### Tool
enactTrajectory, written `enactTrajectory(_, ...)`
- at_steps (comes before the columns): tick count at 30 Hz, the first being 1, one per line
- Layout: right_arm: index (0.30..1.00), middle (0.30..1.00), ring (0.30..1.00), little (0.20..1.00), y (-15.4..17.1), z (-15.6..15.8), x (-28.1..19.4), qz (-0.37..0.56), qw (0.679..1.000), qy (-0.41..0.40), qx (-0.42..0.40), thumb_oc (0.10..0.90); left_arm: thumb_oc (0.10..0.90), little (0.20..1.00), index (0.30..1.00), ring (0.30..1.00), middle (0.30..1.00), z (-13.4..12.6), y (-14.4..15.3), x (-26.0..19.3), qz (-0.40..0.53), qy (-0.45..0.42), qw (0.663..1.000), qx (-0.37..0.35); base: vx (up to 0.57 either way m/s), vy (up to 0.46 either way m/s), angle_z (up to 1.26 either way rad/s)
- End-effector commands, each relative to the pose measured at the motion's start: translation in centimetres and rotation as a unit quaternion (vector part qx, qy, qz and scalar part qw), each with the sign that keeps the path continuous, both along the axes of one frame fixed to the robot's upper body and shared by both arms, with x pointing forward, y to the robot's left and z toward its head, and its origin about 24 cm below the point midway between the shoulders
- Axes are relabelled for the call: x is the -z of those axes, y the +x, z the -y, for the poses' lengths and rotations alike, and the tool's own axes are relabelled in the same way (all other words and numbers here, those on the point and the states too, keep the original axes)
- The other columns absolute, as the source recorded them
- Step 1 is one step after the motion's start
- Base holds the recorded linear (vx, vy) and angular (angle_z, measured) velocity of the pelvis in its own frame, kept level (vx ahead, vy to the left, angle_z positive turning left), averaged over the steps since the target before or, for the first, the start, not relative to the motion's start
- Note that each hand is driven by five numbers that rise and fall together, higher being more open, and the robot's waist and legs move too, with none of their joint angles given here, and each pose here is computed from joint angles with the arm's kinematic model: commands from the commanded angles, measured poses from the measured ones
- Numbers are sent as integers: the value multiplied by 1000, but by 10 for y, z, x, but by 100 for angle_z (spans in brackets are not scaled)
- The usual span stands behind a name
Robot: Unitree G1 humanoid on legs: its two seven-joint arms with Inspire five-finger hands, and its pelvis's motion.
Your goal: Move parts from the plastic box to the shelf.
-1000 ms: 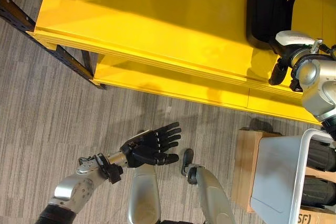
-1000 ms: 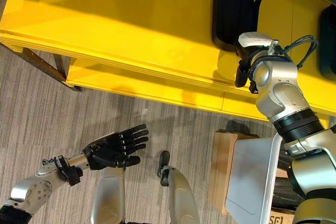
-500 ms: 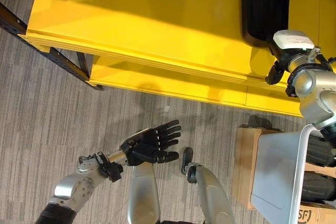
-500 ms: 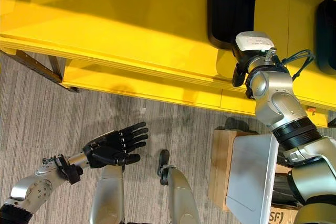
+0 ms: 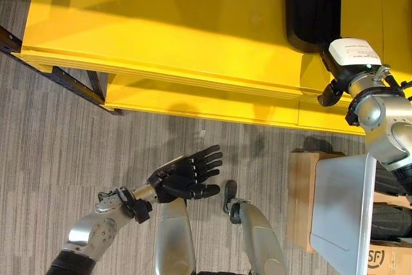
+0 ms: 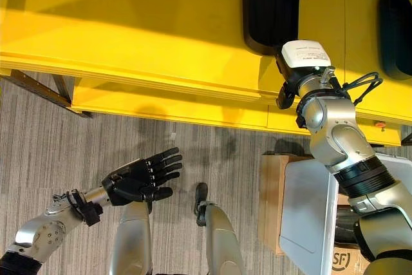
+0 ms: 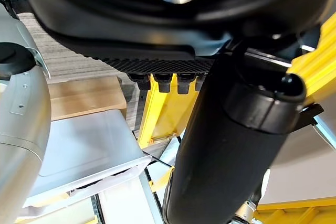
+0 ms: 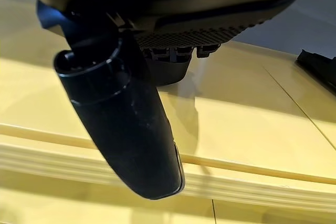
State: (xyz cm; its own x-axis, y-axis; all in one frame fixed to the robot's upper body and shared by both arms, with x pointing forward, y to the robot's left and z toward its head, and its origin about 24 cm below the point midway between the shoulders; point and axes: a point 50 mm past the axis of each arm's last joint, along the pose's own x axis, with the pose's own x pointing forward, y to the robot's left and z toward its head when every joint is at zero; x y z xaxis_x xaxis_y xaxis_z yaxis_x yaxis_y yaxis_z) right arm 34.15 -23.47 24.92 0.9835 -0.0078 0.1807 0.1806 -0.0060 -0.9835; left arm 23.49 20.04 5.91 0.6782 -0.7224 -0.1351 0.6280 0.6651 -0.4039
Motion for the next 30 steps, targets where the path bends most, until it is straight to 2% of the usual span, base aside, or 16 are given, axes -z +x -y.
enactTrajectory(1, 1000, 1000, 1000, 1000, -29, 14, -76, 162, 985, -40, 37, 900, 900, 1000, 1000, 1000, 1000, 32, -13, -18, 48, -96, 992, 63, -10, 46, -5)
enactTrajectory(10, 1000, 1000, 1000, 1000, -39, 9, -78, 197, 979, -39, 41, 900, 900, 1000, 1000, 1000, 1000, 39, -12, -18, 50, -113, 990, 62, -8, 44, -5)
enactTrajectory(22, 1000, 1000, 1000, 1000, -54, 8, -86, 295, 954, -12, 48, 900, 900, 1000, 1000, 1000, 1000, 49, -14, -17, 52, -134, 987, 66, -2, 29, 0)
enactTrajectory(27, 1000, 1000, 1000, 1000, -63, 5, -94, 385, 922, 38, 10, 900, 900, 1000, 1000, 1000, 1000, 52, -13, -18, 57, -145, 986, 62, -17, 60, -8)
enactTrajectory(30, 1000, 1000, 1000, 1000, -74, -2, -98, 444, 890, 102, -30, 900, 900, 1000, 1000, 1000, 1000, 57, -13, -16, 62, -155, 984, 63, -20, 91, 0)
